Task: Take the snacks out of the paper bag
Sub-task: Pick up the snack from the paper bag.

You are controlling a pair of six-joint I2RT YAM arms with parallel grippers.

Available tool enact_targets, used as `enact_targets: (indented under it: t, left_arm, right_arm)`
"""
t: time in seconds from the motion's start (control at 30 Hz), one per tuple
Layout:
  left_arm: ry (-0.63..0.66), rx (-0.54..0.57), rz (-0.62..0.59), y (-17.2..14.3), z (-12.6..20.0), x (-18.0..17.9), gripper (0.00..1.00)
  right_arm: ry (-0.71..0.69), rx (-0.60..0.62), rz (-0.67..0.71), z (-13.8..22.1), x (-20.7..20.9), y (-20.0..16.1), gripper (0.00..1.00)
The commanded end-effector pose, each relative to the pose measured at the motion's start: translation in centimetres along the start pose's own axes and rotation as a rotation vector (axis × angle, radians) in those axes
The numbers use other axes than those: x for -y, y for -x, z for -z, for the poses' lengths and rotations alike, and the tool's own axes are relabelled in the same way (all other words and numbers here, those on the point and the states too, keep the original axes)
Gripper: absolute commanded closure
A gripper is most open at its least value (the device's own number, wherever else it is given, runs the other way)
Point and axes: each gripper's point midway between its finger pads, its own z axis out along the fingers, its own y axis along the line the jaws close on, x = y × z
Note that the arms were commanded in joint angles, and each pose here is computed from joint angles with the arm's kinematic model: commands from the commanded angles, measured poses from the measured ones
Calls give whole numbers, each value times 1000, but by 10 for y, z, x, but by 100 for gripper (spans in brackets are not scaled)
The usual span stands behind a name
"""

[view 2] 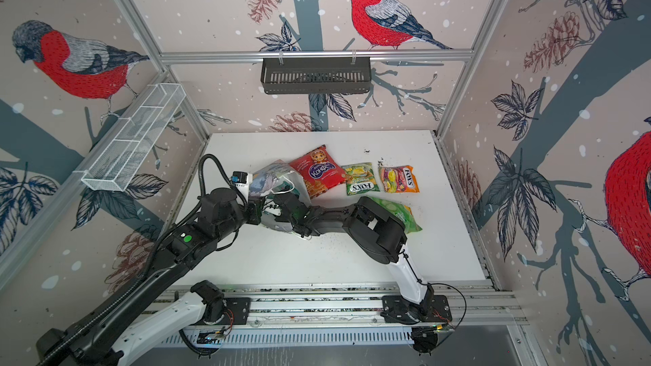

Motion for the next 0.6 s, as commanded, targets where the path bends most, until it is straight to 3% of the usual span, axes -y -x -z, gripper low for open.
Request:
enact_targets:
  t: [0.0, 0.23, 0.57]
  left_arm:
    - [-22, 27, 0, 7, 0, 4, 100]
    - [-8, 27, 0, 8, 1, 0, 100]
    - [13, 28, 7, 7, -2, -7, 100]
  right_arm:
    - [7, -18, -27, -1, -2, -4, 70]
    - [-9, -13, -43, 1, 1, -3, 94]
    - [-47, 39, -91, 24, 19, 11, 99]
